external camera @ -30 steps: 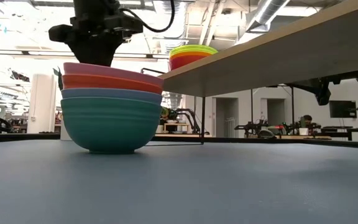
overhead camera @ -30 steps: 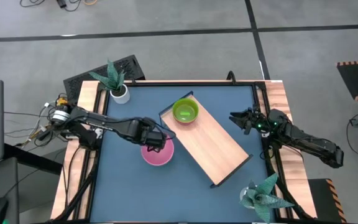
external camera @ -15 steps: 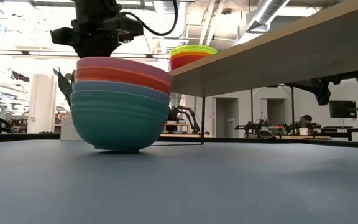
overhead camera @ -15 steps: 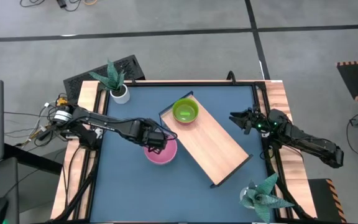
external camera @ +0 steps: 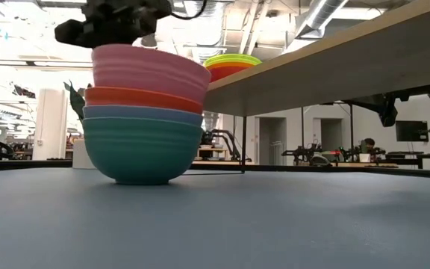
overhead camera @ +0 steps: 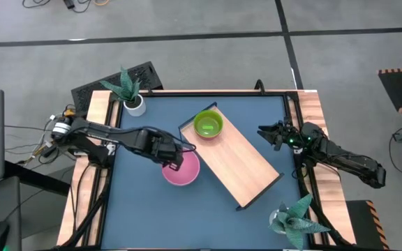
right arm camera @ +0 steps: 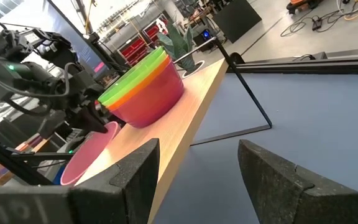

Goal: Place and stack bowls onto a shelf
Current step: Put the pink bowl on the shelf

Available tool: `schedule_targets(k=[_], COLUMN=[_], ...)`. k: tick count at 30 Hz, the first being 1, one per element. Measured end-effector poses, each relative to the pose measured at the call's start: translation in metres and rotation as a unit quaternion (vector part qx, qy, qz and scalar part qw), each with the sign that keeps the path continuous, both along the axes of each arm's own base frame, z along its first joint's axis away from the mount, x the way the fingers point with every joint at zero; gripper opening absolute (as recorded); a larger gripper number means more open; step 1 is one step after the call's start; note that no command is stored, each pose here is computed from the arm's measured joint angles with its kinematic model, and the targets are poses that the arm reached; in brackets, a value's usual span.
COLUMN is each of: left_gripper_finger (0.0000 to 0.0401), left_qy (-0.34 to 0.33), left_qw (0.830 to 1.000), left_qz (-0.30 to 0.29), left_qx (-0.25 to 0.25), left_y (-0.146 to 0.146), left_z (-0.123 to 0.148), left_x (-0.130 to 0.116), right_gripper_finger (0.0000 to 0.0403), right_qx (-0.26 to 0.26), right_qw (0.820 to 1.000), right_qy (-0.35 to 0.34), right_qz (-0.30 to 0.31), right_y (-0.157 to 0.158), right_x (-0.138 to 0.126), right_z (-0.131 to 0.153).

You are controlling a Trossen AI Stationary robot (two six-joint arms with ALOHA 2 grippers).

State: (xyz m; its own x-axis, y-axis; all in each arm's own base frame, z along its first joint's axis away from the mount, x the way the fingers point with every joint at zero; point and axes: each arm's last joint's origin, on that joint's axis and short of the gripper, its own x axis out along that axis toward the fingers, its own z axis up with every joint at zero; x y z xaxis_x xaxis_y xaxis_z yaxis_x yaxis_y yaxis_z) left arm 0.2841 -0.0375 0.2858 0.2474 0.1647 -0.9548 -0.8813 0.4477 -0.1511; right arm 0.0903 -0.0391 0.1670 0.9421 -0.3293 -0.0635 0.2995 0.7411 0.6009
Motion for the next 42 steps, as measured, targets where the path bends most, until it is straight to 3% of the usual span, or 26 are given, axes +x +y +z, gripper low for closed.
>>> schedule_targets(k=[4,10,20,32,36,42], left_gripper_finger=[0.0,0.0,0.0,0.0,0.0,0.0], left_qy=[-0.037,-0.17,-0.374,-0.51,-0.529,-0.495], left_qw=[0.999,0.985,0.927,0.858,0.847,0.868], left_qz=[0.013,0.001,0.024,0.054,0.041,0.015], left_qx=[-0.019,-0.043,-0.012,0.021,0.027,0.035], left_y=[0.0,-0.007,-0.02,-0.032,-0.036,-0.041], left_z=[0.011,0.039,0.071,0.094,0.097,0.091], left_x=[-0.005,-0.004,0.014,0.029,0.039,0.062], right_gripper_finger=[0.0245,0.0245,0.0245,0.0245,0.0245,0.0245], right_qx=[0.0,0.003,0.004,0.009,0.009,0.015], right_qw=[1.0,1.0,1.0,1.0,1.0,1.0], right_qy=[0.0,-0.001,-0.001,-0.003,-0.003,0.013], right_qz=[0.0,0.0,0.0,-0.001,0.0,0.0], right_y=[0.0,0.0,0.0,0.0,0.0,-0.001], right_x=[0.0,0.0,0.0,0.0,0.0,0.002], right_z=[0.0,0.0,0.0,0.0,0.0,-0.003])
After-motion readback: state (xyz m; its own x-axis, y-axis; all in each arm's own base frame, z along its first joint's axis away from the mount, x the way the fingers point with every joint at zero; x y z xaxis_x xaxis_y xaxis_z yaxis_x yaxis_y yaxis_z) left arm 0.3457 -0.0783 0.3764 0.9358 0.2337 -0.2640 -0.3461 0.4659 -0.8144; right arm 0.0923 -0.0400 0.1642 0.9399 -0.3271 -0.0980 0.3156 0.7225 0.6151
